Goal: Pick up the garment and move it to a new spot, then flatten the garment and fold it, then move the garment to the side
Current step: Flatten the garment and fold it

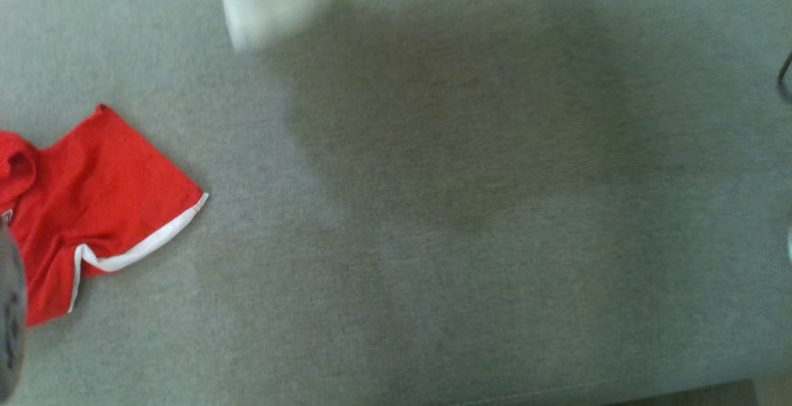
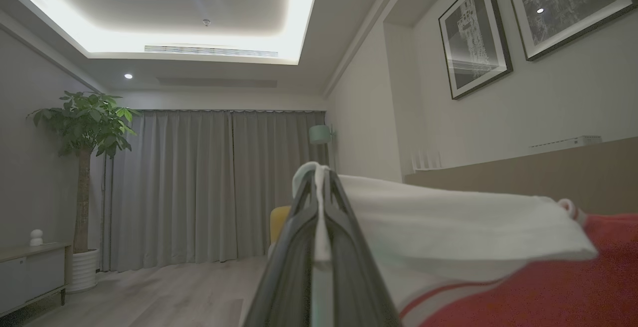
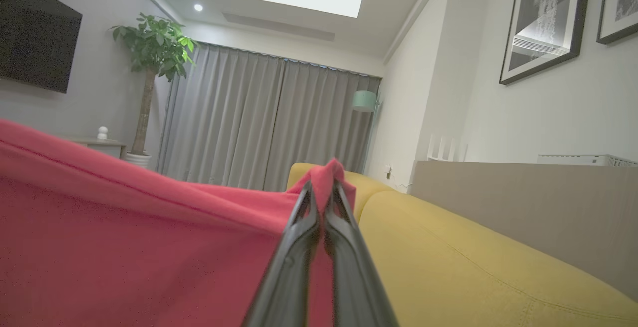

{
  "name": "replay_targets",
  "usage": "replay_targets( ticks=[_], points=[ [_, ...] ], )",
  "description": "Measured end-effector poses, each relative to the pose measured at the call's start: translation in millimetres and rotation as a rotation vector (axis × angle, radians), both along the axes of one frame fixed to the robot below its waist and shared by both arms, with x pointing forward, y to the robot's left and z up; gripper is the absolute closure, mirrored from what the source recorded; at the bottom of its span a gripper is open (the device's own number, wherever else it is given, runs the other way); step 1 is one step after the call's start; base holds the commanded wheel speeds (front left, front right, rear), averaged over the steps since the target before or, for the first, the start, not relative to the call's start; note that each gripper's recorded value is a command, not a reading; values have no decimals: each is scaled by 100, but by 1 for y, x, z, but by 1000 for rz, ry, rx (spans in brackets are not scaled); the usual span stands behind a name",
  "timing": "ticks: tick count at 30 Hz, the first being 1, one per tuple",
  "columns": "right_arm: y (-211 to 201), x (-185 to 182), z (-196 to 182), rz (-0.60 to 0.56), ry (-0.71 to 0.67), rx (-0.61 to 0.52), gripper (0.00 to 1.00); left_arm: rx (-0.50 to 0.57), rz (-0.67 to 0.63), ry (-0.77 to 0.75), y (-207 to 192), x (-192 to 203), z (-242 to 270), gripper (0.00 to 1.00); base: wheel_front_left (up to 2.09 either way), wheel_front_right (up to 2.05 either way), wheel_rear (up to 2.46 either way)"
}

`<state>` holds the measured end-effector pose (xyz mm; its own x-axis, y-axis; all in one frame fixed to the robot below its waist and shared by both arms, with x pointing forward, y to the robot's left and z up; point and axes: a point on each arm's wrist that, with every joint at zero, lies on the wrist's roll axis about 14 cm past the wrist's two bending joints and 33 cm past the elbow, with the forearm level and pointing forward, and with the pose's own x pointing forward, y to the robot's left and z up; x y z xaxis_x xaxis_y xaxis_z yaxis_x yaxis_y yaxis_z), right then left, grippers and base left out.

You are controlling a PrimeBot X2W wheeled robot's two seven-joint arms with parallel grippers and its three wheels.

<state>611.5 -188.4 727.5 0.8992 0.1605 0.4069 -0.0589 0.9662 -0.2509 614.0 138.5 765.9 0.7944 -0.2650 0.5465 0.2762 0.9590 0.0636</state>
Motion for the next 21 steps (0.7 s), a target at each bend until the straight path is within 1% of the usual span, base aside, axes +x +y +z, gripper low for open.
replay_targets(
  ticks=[3, 6, 9, 12, 13, 14, 16, 18, 21],
  points=[
    [-3, 24, -6, -15, 3, 35, 100, 18, 10, 8, 2, 19, -10, 100, 0, 0, 0],
    [4, 38, -39, -8, 90, 114, 100, 28, 25, 54, 8, 27, -32, 100, 0, 0, 0],
    [15, 43, -74, 2, 177, 84, 100, 36, 21, 119, 8, 30, -61, 100, 0, 0, 0],
    [16, 41, -117, -5, 281, 24, 100, 26, 0, 226, 2, 27, -106, 100, 0, 0, 0],
    [16, 32, -157, -6, 379, -12, 100, 34, -13, 305, -2, 18, -141, 100, 0, 0, 0],
    [17, 25, -181, -4, 443, -42, 100, 39, -18, 345, -3, 12, -159, 100, 0, 0, 0],
    [14, 6, -225, -7, 559, -55, 100, 65, -31, 424, -6, -4, -194, 100, 0, 0, 0],
    [8, -14, -259, -19, 656, -57, 100, 88, -48, 503, -9, -24, -228, 100, 0, 0, 0],
    [-1, -38, -288, -36, 760, -69, 100, 92, -72, 611, -13, -57, -268, 100, 0, 0, 0]
  ],
)
